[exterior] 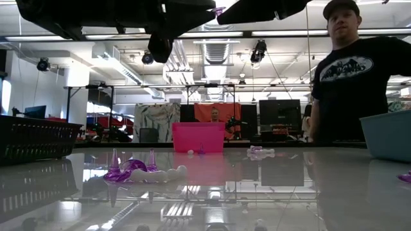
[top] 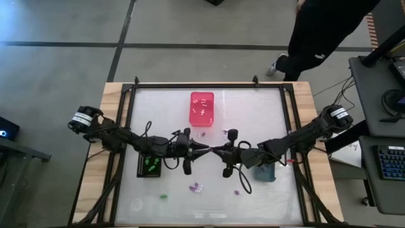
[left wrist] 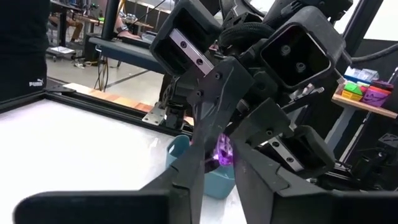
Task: Sort Halloween decoration
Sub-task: Put the witch hat toy into the blue bin
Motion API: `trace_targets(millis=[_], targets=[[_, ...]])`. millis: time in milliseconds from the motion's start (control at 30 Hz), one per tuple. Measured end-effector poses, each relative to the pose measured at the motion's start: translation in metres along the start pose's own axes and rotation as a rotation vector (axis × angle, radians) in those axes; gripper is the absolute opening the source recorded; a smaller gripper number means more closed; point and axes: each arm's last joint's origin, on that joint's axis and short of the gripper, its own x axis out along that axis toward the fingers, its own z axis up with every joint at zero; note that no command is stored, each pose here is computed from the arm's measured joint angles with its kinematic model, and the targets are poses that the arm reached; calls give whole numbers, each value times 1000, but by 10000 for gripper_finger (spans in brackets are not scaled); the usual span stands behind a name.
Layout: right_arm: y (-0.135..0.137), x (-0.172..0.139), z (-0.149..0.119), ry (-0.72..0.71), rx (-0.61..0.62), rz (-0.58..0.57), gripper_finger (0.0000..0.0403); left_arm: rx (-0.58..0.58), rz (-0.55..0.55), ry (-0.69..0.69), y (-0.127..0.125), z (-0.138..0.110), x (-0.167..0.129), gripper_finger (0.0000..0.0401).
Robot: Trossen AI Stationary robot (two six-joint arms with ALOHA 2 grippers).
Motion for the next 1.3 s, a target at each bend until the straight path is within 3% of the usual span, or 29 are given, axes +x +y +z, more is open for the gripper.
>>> trace_targets(millis=[167, 400, 533, 900, 1300], targets=[[0, -1, -2, 28, 21, 7, 8, 18, 15, 50, 1, -4, -1, 84], [-6, -14, -14, 185, 107, 32, 8, 54, 46, 150, 4, -4, -7, 89], [-15, -30, -24, 324, 214, 43, 8, 70, 60, 196, 5, -1, -11, 89], [-24, -70, -44, 766, 664, 297, 9, 95, 70, 234, 5, 6, -19, 89], [-24, -88, -59, 1116, 801, 347, 9, 107, 72, 240, 6, 6, -19, 89]])
